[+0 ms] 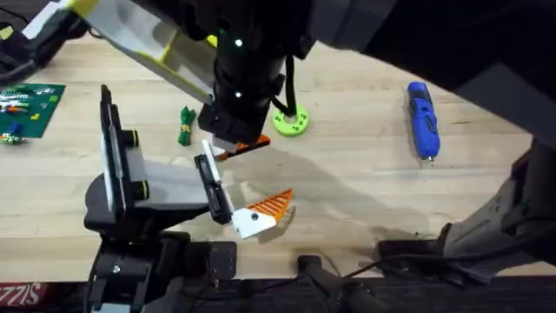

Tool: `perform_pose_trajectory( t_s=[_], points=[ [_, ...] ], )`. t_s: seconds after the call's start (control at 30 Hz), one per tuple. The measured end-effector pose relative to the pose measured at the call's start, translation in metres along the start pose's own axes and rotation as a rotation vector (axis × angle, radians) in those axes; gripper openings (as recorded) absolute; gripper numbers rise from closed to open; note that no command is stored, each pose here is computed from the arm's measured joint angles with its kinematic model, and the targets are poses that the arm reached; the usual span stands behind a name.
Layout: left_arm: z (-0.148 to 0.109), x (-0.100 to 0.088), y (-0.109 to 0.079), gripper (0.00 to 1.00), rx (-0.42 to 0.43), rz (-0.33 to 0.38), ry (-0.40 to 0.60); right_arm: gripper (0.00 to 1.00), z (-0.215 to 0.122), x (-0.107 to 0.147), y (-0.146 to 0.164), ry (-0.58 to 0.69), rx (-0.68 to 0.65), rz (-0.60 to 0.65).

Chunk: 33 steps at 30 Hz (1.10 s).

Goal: Pick up the gripper from the table and insert it into the empty holder that is missing its gripper. Then pick up a screw, insert it into the mounting hole, and use the screwdriver to tighten it. Finally, clean up the table by picking up the vegetable and placing it into the bucket.

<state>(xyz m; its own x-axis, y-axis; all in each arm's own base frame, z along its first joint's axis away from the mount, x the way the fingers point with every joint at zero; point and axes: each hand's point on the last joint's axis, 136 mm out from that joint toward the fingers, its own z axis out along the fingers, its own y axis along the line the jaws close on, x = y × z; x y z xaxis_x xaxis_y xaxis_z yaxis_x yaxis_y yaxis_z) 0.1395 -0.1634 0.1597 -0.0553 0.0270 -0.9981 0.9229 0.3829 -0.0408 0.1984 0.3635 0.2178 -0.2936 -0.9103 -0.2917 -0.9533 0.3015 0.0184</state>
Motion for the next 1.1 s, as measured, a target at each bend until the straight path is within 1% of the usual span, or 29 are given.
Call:
perform_pose_trajectory(
  t_s=[0.03,0.1,0.87,1.1],
  points=[
    [0.0000,0.0000,0.0001,0.983,-0.001,0.000,0.000,0.030,0.0000,-0.0008,-0.0001,-0.003,0.001,-0.003],
    [0.0000,0.0000,0.0006,0.983,-0.003,-0.001,0.000,0.006,-0.0002,-0.0013,0.0004,-0.006,-0.003,0.000],
    [0.0000,0.0000,0.0004,0.983,-0.002,0.001,0.000,0.003,-0.0004,-0.0066,0.0032,-0.029,-0.020,-0.002],
    [0.0000,0.0000,0.0000,0.983,0.000,0.000,0.000,0.003,-0.0005,-0.0034,0.0066,-0.017,-0.039,-0.001]
  ],
)
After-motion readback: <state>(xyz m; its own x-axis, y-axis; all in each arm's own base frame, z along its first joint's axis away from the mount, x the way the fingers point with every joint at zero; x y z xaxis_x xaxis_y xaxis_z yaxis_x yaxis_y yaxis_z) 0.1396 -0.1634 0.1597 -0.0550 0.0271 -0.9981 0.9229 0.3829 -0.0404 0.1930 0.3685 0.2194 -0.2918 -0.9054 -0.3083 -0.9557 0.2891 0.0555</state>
